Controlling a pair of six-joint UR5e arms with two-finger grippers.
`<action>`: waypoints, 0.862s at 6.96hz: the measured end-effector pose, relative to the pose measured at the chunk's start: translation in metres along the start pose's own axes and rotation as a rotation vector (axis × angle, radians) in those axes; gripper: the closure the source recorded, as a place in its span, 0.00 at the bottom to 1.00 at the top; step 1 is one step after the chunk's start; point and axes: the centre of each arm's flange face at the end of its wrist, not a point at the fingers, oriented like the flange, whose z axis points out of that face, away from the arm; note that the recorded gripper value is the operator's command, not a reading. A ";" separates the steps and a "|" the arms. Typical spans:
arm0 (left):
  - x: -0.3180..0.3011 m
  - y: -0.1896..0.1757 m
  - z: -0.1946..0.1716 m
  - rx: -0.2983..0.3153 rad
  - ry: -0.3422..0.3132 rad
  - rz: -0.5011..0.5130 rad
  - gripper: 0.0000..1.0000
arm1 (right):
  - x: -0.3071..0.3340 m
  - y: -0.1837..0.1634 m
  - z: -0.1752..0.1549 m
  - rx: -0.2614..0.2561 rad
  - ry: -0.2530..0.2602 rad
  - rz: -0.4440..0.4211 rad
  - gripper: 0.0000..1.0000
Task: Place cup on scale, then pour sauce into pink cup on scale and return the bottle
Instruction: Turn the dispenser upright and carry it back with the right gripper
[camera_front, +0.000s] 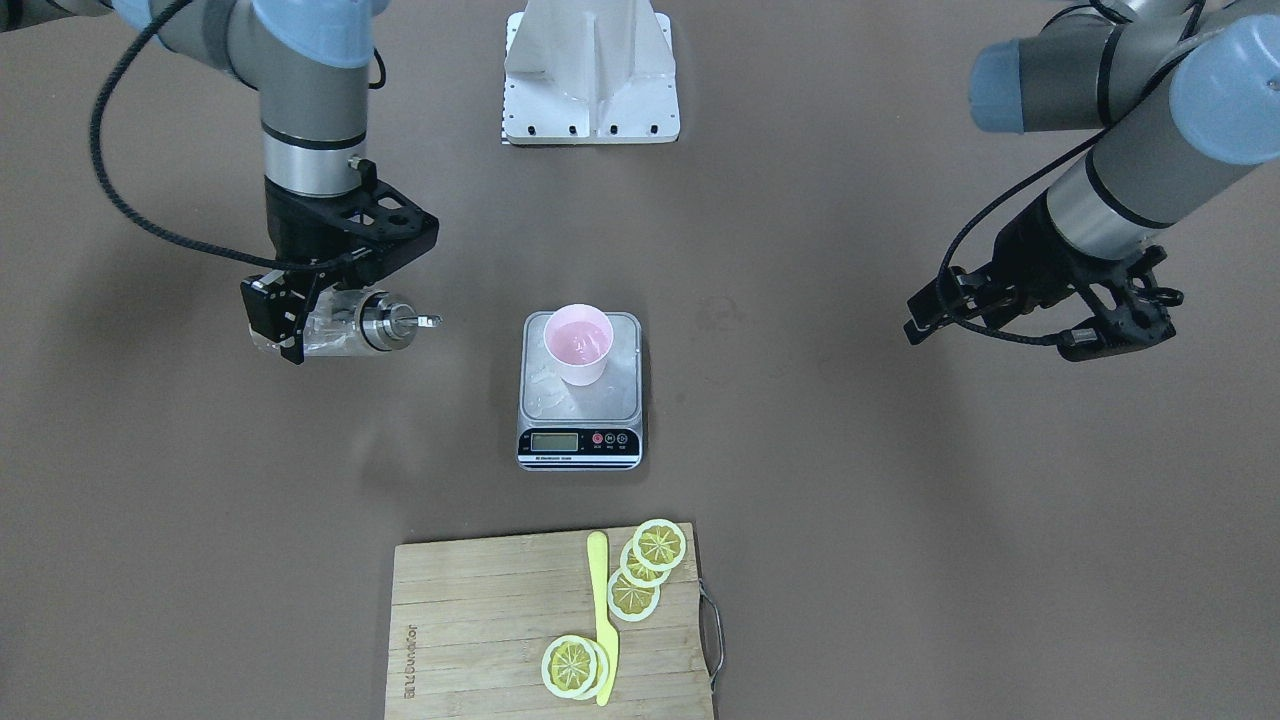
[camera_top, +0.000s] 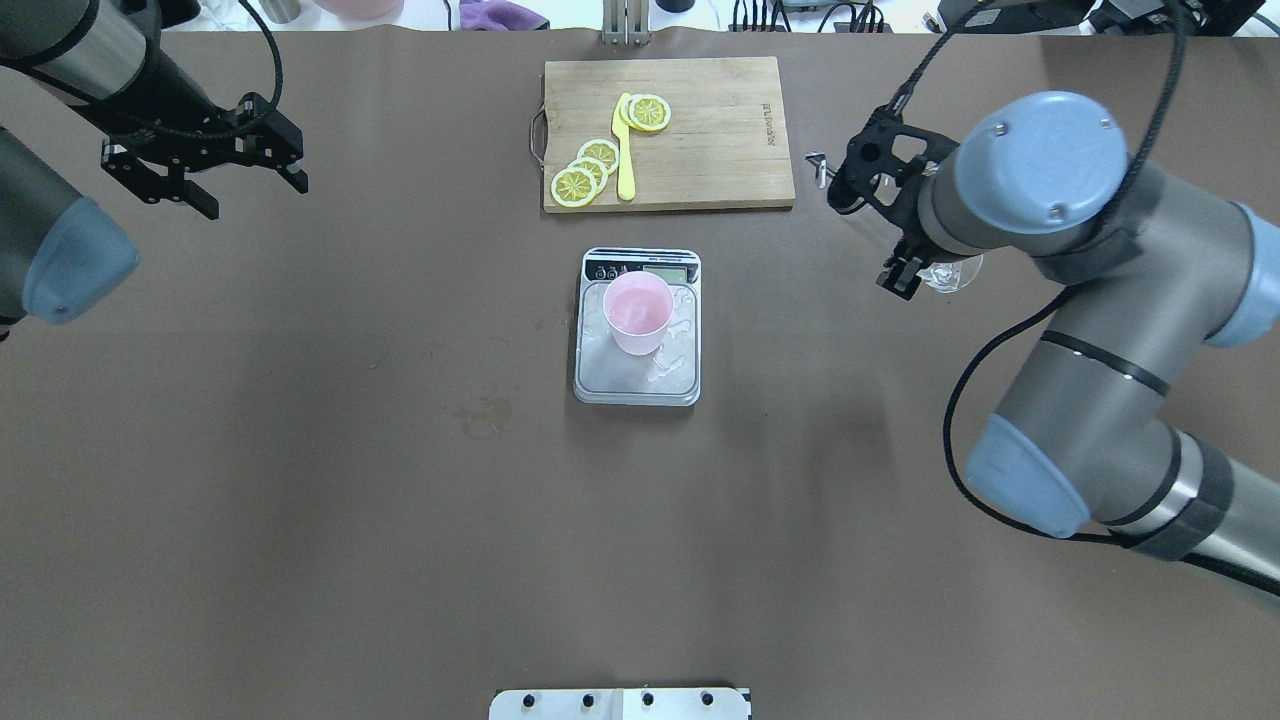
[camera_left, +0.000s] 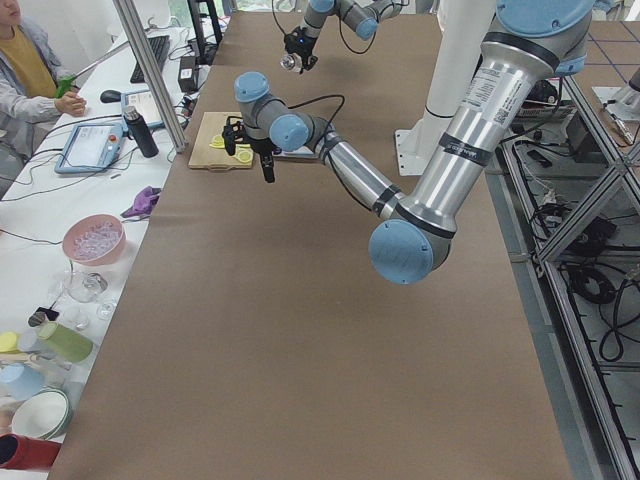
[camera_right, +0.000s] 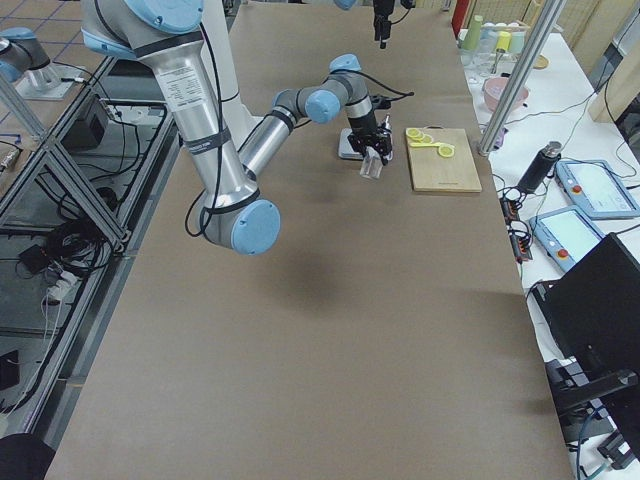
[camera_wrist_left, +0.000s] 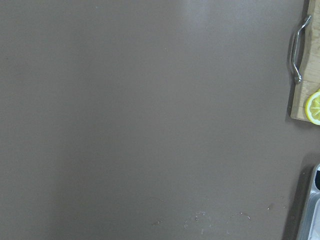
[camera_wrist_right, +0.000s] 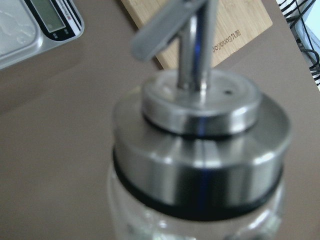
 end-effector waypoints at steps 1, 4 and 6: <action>0.000 0.000 0.000 0.000 0.000 -0.001 0.02 | 0.024 0.033 0.007 0.071 -0.051 0.028 1.00; 0.000 0.000 0.000 0.000 -0.001 -0.001 0.02 | 0.065 0.112 0.024 0.205 -0.133 0.061 1.00; 0.000 -0.001 0.000 0.000 -0.001 -0.002 0.02 | 0.085 0.166 0.049 0.326 -0.164 0.091 1.00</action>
